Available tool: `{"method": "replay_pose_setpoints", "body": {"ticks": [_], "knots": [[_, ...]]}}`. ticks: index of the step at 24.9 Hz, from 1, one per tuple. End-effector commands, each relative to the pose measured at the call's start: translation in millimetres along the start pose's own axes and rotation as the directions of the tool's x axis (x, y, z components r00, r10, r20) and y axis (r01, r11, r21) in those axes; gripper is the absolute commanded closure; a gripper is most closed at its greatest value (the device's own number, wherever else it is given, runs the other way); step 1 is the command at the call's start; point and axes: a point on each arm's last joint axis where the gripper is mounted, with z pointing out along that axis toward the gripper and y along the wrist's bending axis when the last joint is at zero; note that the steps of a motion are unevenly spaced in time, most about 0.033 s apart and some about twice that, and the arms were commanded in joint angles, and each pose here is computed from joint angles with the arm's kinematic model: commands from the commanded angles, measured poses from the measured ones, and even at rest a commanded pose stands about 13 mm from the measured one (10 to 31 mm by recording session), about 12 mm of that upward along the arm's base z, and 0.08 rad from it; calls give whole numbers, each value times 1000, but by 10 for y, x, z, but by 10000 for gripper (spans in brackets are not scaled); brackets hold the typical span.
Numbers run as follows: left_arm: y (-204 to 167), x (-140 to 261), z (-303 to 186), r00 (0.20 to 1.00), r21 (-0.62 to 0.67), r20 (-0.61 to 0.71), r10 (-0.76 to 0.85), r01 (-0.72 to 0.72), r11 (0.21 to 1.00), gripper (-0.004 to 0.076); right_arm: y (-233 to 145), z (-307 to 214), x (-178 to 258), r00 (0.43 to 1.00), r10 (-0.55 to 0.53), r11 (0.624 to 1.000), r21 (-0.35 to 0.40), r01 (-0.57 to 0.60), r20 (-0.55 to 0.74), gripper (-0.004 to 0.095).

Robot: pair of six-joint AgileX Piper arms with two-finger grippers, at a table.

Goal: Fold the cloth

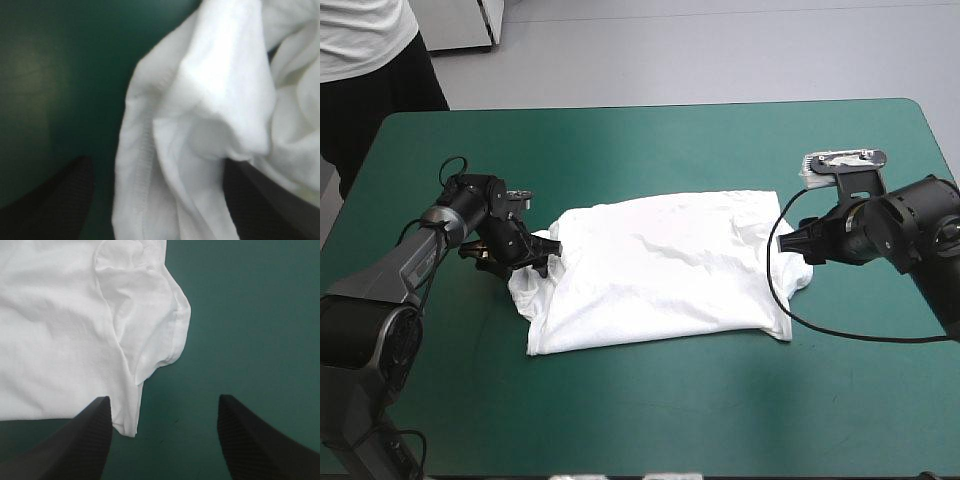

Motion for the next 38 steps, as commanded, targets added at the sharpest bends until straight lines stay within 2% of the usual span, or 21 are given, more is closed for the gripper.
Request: {"method": "replay_pose_setpoints", "body": {"ticks": [1, 4, 6, 7, 9, 17, 24, 29, 32, 38], "knots": [[-15, -63, -136, 998, 13, 65, -2, 1, 1000, 229, -42, -139, -66, 996, -6, 1000, 19, 5, 84, 332], [-17, -76, -44, 999, 14, 41, -6, 5, 1000, 349, -51, -139, -62, 997, -10, 1000, 30, 7, 79, 332], [-25, -77, 15, 1000, 22, 18, -13, 12, 1000, 475, -54, -139, -60, 997, -10, 999, 33, 8, 78, 332], [-29, -75, 19, 1000, 27, 14, -16, 16, 1000, 575, -58, -139, -59, 997, -12, 999, 37, 9, 76, 332], [-31, -77, 19, 1000, 29, 16, -17, 17, 999, 724, -63, -139, -54, 997, -13, 999, 43, 10, 71, 332], [-39, -76, -195, 996, 37, 82, -14, 11, 999, 734, -73, -138, -39, 998, -15, 998, 54, 12, 54, 332], [-284, -99, -812, 968, 68, 244, 49, -68, 995, 734, -75, -138, -33, 999, -12, 998, 56, 9, 47, 332], [-823, -40, -1058, 944, 163, 302, 134, -189, 968, 734, -79, -138, -31, 999, -13, 998, 60, 10, 46, 332], [-1181, 56, -1027, 923, 186, 324, 207, -277, 943, 734, -79, -138, -31, 999, -13, 998, 60, 10, 45, 332], [-1405, 48, -712, 934, 197, 253, 251, -304, 932, 734, -81, -144, -27, 999, -12, 998, 60, 9, 45, 332]]}}
